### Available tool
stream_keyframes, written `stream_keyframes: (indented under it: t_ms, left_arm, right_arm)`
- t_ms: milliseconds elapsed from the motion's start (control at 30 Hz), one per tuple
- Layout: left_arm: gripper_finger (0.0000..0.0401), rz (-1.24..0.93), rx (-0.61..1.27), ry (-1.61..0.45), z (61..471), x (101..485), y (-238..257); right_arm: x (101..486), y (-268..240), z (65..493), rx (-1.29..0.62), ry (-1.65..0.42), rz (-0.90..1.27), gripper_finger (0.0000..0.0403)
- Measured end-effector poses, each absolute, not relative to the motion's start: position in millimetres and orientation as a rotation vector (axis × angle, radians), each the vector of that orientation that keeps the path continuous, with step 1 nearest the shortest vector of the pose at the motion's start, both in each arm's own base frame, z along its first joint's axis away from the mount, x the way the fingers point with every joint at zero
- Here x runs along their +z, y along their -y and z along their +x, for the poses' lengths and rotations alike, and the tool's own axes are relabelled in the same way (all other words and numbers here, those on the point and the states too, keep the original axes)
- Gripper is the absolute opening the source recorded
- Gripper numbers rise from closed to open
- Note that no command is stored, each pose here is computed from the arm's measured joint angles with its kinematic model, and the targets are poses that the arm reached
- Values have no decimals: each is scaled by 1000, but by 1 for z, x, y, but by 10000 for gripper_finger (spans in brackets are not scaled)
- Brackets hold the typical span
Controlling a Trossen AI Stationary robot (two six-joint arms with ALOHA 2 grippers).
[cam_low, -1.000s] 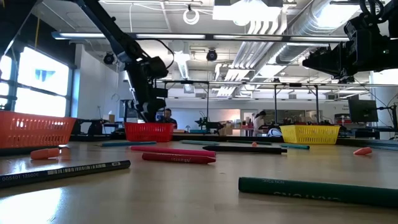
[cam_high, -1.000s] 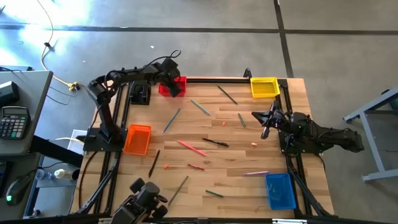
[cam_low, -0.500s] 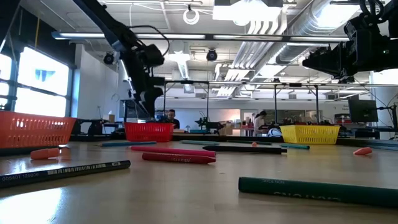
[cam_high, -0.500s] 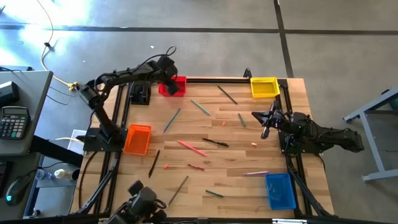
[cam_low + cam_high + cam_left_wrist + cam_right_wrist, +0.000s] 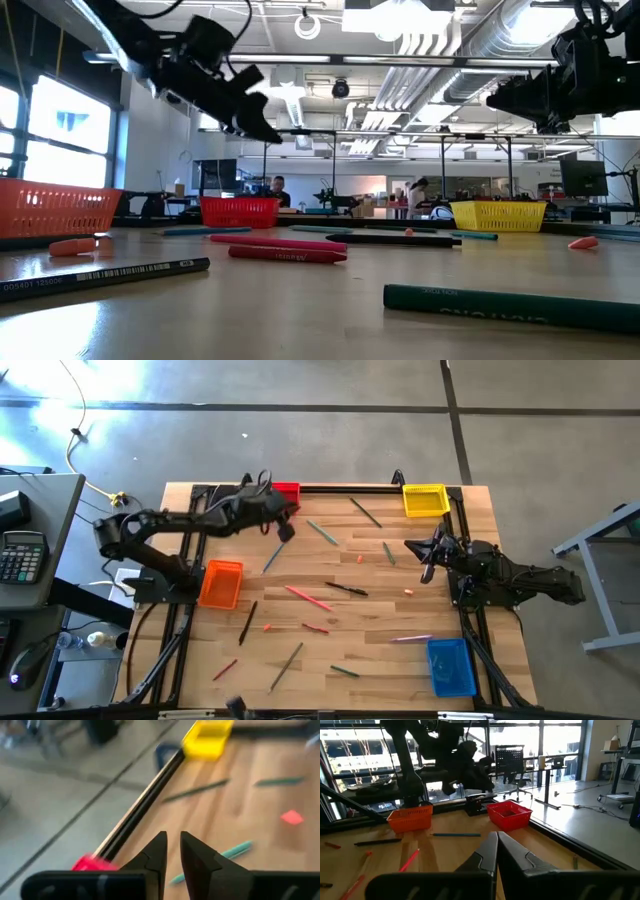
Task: Sort crayons/erasers/pens/pencils in bins
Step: Put the green crayon into the blue basket
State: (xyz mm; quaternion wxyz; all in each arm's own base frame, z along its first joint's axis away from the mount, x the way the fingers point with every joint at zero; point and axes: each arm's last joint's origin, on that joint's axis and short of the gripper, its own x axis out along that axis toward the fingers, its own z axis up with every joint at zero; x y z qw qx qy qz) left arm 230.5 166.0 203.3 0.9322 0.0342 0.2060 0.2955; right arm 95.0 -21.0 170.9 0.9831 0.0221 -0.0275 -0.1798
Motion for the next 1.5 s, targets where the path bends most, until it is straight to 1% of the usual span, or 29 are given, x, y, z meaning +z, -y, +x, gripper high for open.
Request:
stream_keyframes:
  t_ms: [167, 267, 367, 500, 700, 933, 1200, 1333, 1500]
  left_arm:
    - [20, 54, 452, -189, 226, 191, -133]
    - [11, 46, 395, -109, 217, 181, -119]
    - [3, 10, 359, -64, 209, 172, -110]
    - [1, 10, 353, 33, 195, 167, -102]
    - [0, 11, 378, 81, 176, 159, -98]
    - [0, -13, 392, 81, 173, 158, -101]
    - [0, -13, 403, 78, 173, 157, -101]
    - [0, -9, 403, 73, 173, 157, -101]
    - [0, -17, 403, 69, 173, 156, -101]
  right_arm:
    - [175, 21, 95, -373, 98, 26, 0]
    - [182, 22, 93, -420, 166, 23, 0]
    - [183, 23, 93, -451, 174, 20, 0]
    - [183, 26, 93, -555, 167, 14, 0]
    - [195, 28, 98, -605, 113, 17, 0]
    - [217, 33, 119, -688, -124, 90, 0]
    - [241, 40, 161, -770, -503, 254, 0]
    - [244, 43, 182, -815, -648, 353, 0]
    - [239, 44, 205, -807, -798, 431, 0]
